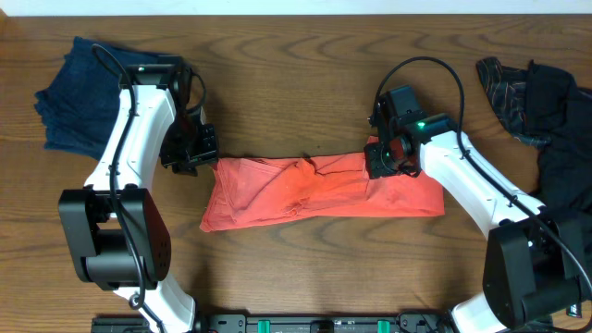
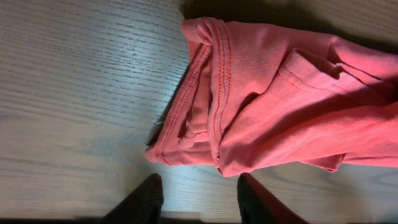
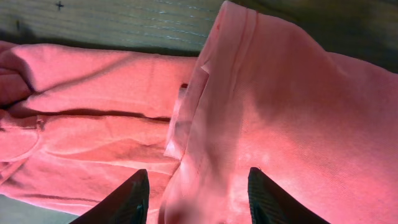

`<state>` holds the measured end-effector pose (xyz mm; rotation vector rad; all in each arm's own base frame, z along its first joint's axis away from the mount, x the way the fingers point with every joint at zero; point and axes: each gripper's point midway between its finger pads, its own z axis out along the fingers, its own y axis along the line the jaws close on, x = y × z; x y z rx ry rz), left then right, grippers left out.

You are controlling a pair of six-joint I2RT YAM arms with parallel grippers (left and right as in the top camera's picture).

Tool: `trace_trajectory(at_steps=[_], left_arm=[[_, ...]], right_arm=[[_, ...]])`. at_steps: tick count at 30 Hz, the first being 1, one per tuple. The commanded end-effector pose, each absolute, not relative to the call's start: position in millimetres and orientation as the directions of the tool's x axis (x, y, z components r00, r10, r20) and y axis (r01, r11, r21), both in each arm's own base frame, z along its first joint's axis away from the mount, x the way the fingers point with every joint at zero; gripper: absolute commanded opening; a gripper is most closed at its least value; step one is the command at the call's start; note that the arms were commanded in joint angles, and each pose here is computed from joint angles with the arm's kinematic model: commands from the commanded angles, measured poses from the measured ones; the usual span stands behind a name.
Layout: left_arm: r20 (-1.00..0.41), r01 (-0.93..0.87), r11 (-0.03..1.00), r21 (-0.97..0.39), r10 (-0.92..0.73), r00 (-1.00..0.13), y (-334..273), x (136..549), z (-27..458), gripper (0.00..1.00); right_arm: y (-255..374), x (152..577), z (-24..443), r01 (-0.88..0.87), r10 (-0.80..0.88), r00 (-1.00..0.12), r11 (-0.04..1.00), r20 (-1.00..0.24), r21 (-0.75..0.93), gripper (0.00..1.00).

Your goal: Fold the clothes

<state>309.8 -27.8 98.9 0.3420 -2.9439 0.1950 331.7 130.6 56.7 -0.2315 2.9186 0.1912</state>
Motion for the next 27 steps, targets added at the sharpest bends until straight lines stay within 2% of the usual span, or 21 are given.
trace_trajectory(at_steps=[1,5,7,9,13,20,22,27], left_arm=[[0.179,-0.251,0.963,-0.101,-0.231,-0.956,-24.7,308.9,100.9,0.45],[0.180,-0.251,0.963,-0.100,-0.231,-0.956,-24.7,308.5,100.7,0.47],[0.188,-0.252,0.963,-0.098,-0.231,-0.955,-24.7,306.2,98.6,0.53],[0.204,-0.253,0.963,-0.094,-0.230,-0.952,-24.7,301.8,93.9,0.63],[0.217,-0.255,0.963,-0.091,-0.230,-0.948,-24.7,295.3,75.4,0.77],[0.202,-0.253,0.963,-0.094,-0.231,-0.952,-24.4,293.3,51.5,0.80],[0.201,-0.253,0.963,-0.094,-0.231,-0.952,-24.5,293.6,51.4,0.80],[0.201,-0.253,0.963,-0.094,-0.231,-0.952,-24.4,293.5,51.4,0.80]], right_arm=[[125.6,337.5,60.0,-0.149,-0.125,-0.965,0.985,-0.230,0.088,0.49],[90.6,345.5,65.4,-0.042,-0.043,-0.966,0.999,-0.254,-0.011,0.48],[75.8,346.6,68.0,-0.010,-0.022,-0.966,0.999,-0.259,-0.047,0.48],[59.9,348.4,70.2,0.026,0.004,-0.964,0.996,-0.265,-0.082,0.48],[54.0,350.2,70.3,0.024,0.006,-0.965,0.998,-0.263,-0.065,0.52],[102.6,341.3,70.8,-0.130,-0.093,-0.968,0.980,-0.234,0.150,0.56],[112.8,336.5,70.5,-0.157,-0.118,-0.967,0.974,-0.226,0.163,0.59],[135.4,325.5,68.2,-0.201,-0.165,-0.964,0.966,-0.210,0.166,0.59]])
